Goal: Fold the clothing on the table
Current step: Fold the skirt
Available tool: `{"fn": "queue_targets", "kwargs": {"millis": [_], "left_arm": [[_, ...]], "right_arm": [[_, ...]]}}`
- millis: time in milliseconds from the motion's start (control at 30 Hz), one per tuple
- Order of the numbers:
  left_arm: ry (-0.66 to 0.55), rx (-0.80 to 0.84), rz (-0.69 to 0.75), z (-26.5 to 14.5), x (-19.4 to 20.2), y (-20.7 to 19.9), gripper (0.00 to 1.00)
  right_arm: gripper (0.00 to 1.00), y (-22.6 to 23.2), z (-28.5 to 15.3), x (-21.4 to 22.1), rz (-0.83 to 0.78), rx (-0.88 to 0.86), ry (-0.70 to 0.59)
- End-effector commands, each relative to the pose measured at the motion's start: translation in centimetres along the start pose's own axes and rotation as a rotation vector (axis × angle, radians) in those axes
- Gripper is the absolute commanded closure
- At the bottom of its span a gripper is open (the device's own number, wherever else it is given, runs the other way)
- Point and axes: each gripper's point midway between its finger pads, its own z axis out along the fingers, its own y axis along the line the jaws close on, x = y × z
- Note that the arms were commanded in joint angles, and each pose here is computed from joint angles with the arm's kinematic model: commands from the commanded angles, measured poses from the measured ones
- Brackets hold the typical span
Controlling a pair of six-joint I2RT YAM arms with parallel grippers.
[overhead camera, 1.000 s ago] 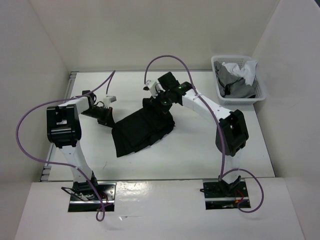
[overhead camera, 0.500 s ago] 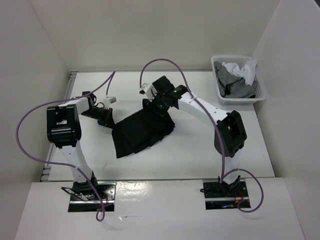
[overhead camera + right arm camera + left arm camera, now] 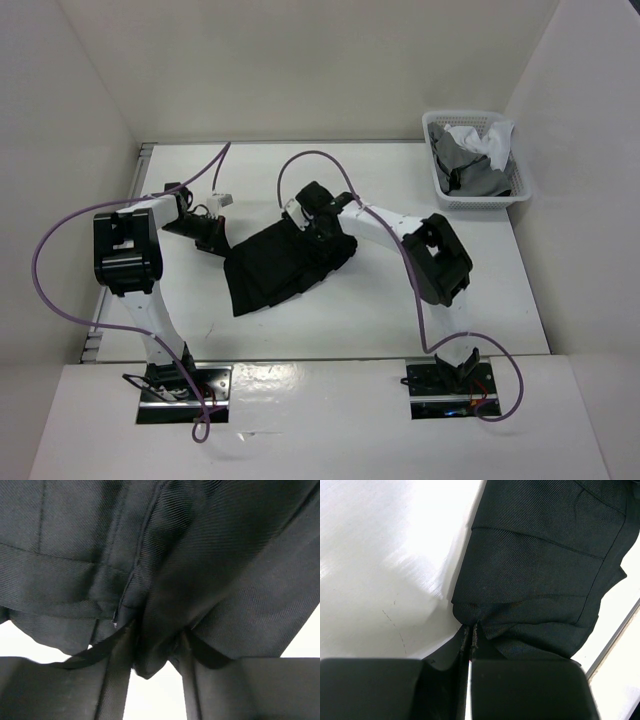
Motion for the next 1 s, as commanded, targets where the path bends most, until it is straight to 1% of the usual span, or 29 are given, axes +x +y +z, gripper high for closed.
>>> {"fn": "queue_targets", "kwargs": {"millis": [0,33,67,100,267,300,567,633,667,767,833,933,967], "left_arm": [[-0.030,0.030,0.032,-0.4,-0.5,-1.0,1.00],[-0.030,0.030,0.032,-0.4,-0.5,-1.0,1.00],[-0.030,0.030,0.041,-0.4,-0.5,-0.9,1.00],[-0.030,0.030,0.041,-0.4,-0.5,-0.9,1.00],[-0.024,0.033,0.034,-0.2,-0.3,-0.8,1.00],[-0.024,0.033,0.034,-0.2,-0.3,-0.8,1.00],[-0.024,0.033,0.044,-0.2,-0.3,-0.8,1.00],[-0.024,0.033,0.044,-0.2,-0.3,-0.8,1.00],[-0.024,0.033,0.044,-0.2,-0.3,-0.8,1.00],[-0.024,0.033,0.044,-0.2,-0.3,-0.8,1.00],[-0.019,0.037,0.037,-0.3,-0.2,-0.9,1.00],[-0.019,0.037,0.037,-0.3,-0.2,-0.9,1.00],[-0.019,0.037,0.037,-0.3,-0.2,-0.9,1.00]], "right_arm": [[0.52,0.8,0.6,-1.4,-0.014,-0.006,-0.042],[0.48,0.9,0.6,-1.2,-0.005,-0.009,-0.033],[0.41,1.1,0.4,-1.7,-0.005,-0.019,-0.046],[0.38,1.3,0.7,-1.3,-0.005,-0.034,-0.032],[0.28,1.6,1.1,-1.1,-0.005,-0.047,-0.025],[0.27,1.6,1.1,-1.1,-0.005,-0.047,-0.025],[0.27,1.7,1.4,-0.9,0.005,-0.050,-0.016],[0.29,1.6,1.4,-1.1,0.005,-0.047,-0.025],[0.32,1.6,1.4,-1.1,0.005,-0.047,-0.025],[0.38,1.5,1.8,-0.9,0.005,-0.041,-0.014],[0.46,1.5,1.8,-0.9,0.005,-0.041,-0.014],[0.52,1.6,2.1,-0.6,0.005,-0.043,-0.005],[0.57,1.6,2.1,-0.6,0.005,-0.043,-0.005]]}}
